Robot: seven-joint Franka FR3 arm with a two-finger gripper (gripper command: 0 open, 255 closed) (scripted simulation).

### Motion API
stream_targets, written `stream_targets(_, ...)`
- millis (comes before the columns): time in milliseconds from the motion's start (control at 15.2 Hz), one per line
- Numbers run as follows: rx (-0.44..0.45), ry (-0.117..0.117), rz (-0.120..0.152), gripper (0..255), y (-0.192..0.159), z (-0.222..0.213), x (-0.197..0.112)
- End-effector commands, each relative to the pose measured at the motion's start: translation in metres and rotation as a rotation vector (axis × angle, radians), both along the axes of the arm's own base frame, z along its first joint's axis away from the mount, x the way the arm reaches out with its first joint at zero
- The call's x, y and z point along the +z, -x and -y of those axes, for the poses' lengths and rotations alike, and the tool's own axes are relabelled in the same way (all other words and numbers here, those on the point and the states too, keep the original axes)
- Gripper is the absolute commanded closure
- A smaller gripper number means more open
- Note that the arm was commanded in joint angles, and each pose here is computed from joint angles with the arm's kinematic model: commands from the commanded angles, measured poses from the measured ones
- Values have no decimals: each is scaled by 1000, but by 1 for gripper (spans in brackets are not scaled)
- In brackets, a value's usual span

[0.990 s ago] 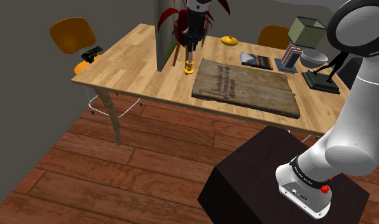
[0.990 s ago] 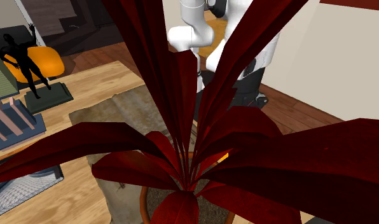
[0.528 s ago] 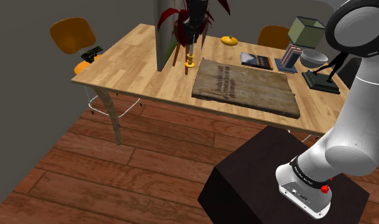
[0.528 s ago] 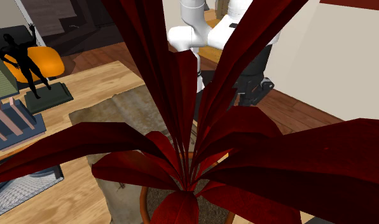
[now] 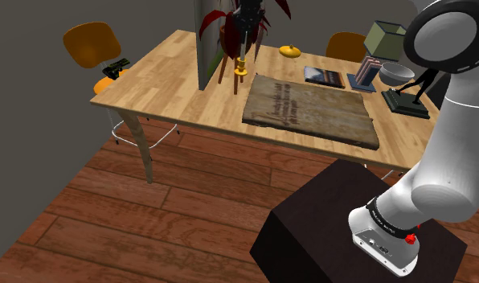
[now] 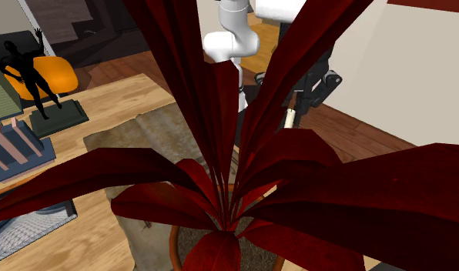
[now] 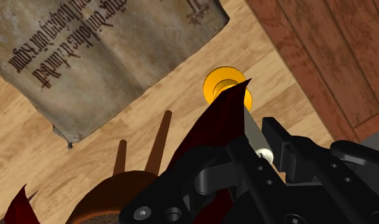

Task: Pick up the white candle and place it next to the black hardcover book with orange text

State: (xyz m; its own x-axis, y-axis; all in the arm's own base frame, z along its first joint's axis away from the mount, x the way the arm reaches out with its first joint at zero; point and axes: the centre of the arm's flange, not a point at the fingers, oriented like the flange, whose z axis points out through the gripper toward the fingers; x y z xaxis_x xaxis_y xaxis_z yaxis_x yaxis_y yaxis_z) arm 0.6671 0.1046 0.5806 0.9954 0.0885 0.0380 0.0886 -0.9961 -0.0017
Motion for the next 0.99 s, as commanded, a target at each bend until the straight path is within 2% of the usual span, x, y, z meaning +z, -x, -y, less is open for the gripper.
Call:
stream_targets(0, 0, 0, 0, 255, 0, 1, 11)
stream_targets(198, 0, 0, 0, 255, 0, 1, 25)
stream_targets(924, 0, 0, 0, 255, 43, 137, -3)
